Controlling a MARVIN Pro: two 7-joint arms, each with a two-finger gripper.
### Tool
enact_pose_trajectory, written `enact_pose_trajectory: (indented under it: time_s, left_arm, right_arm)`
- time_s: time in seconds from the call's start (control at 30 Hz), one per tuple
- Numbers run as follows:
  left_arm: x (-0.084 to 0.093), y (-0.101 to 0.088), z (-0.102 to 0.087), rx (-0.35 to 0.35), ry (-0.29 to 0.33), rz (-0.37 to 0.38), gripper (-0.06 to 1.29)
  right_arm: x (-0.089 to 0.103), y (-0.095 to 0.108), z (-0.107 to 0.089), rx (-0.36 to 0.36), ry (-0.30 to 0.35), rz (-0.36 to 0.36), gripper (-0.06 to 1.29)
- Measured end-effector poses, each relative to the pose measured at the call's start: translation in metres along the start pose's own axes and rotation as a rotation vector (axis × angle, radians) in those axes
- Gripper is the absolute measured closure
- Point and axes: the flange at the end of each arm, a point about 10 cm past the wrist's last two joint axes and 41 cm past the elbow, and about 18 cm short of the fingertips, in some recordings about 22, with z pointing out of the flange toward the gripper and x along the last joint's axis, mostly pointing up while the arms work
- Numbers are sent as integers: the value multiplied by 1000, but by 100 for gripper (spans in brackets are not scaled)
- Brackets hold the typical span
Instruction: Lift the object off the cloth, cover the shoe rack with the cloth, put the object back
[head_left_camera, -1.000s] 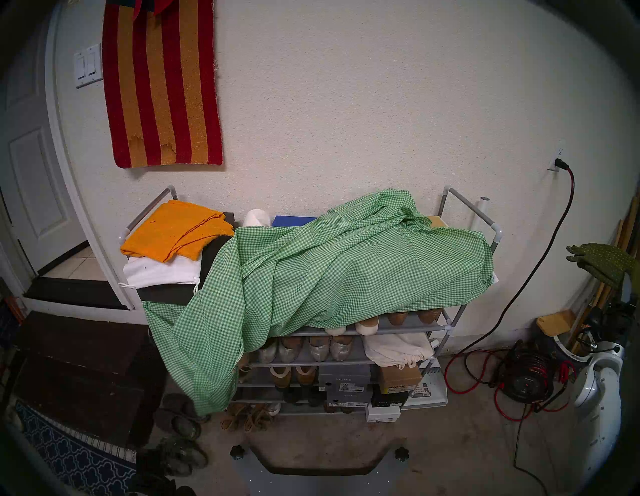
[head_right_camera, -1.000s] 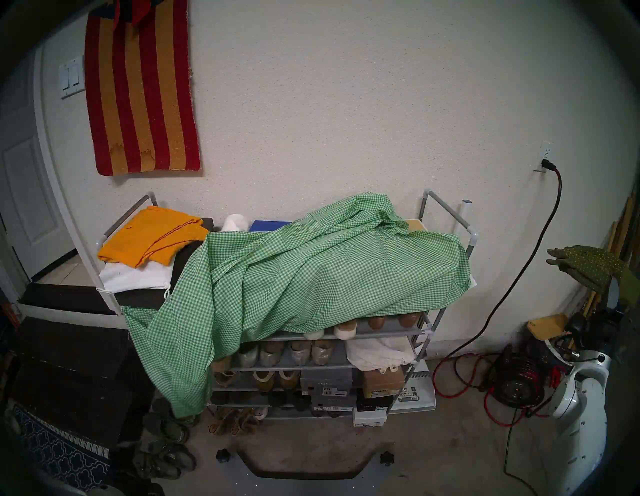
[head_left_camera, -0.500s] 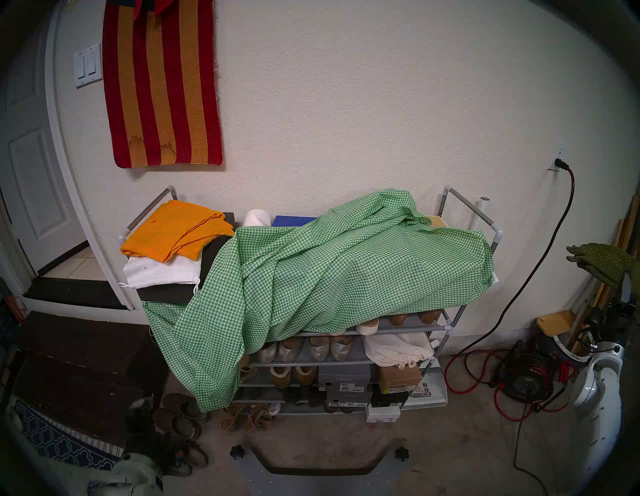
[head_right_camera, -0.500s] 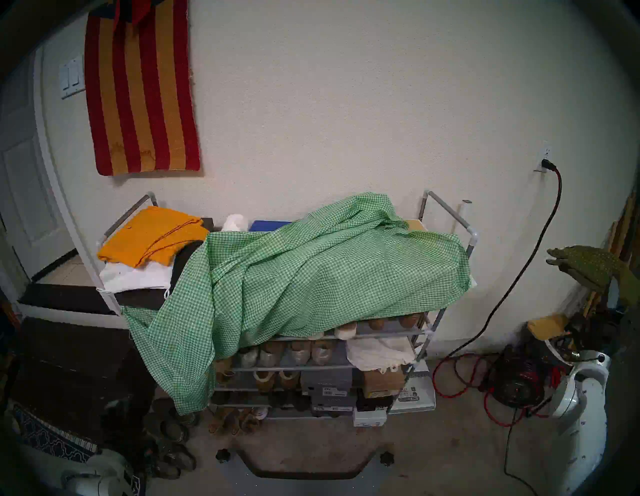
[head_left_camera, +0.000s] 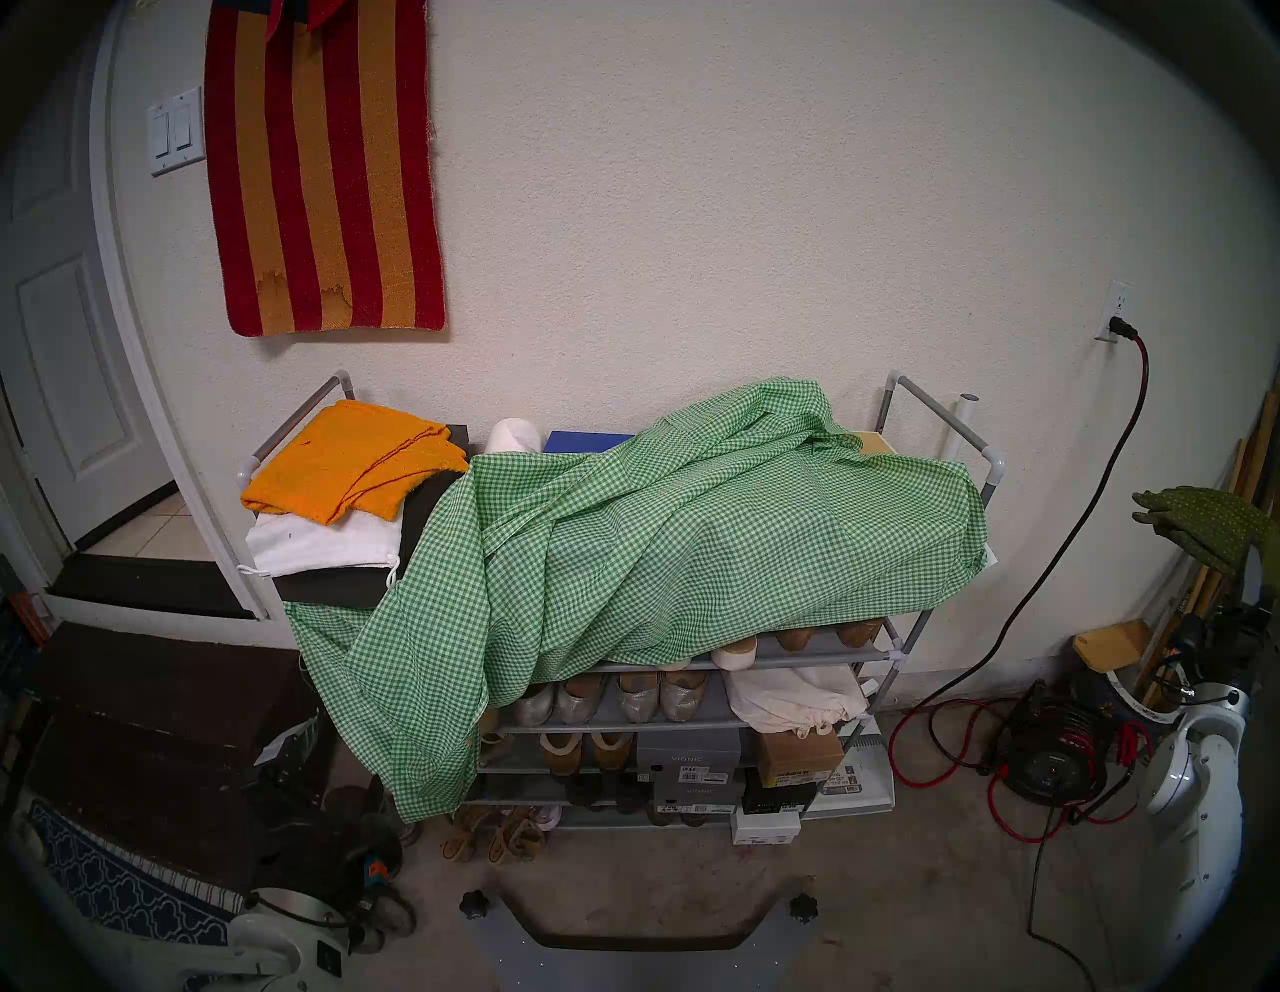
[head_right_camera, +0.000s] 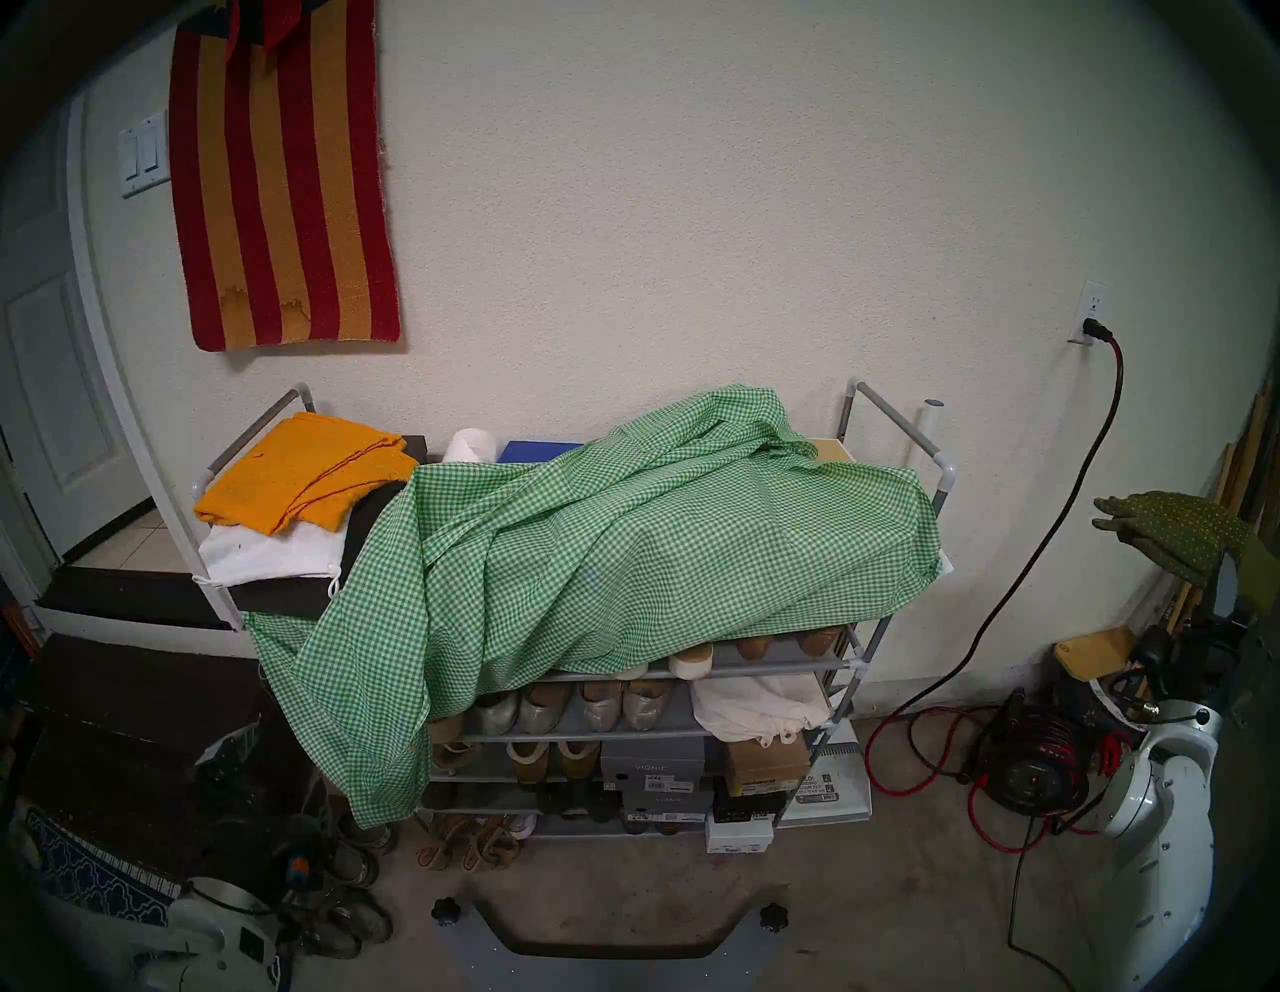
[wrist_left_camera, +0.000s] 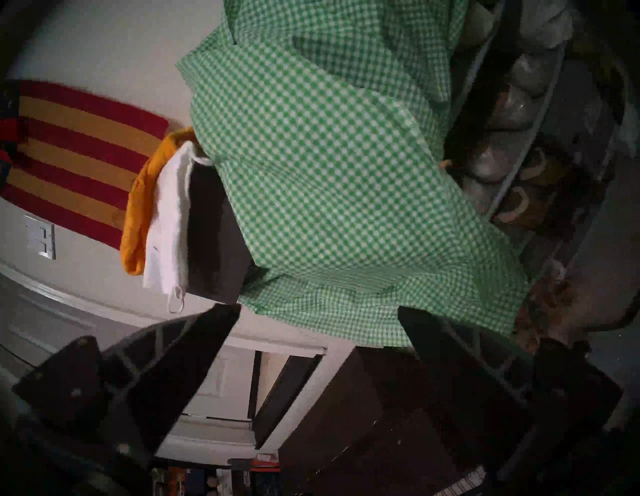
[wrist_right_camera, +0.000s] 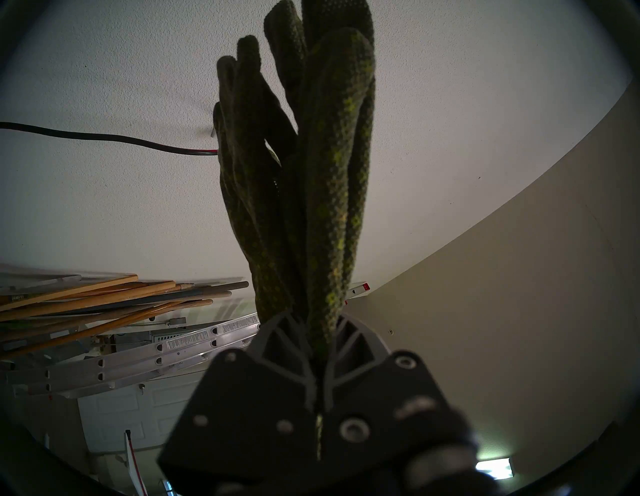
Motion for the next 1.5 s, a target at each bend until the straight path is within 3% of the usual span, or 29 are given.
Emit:
enact_pose_trajectory:
  time_s: [0.23,0.37,0.5,1.03,1.27,1.5]
  left_arm:
    - [-5,-16,9,76,-3,-78,-3]
    - [-2,-29,16,135,37,-109,-3]
    - [-1,-30,15,126,77,-118,-3]
    - [17,-16,23,-136,246,-202,-3]
    - [30,-16,30,-223,323,-243,-3]
    - [38,-15,35,-295,355,-260,-3]
  right_arm:
    - [0,0,0,0,0,0,123]
    - [0,0,0,0,0,0,123]
    - [0,0,0,0,0,0,123]
    - [0,0,0,0,1,0,123]
    - [0,0,0,0,1,0,123]
    - [0,0,0,0,1,0,123]
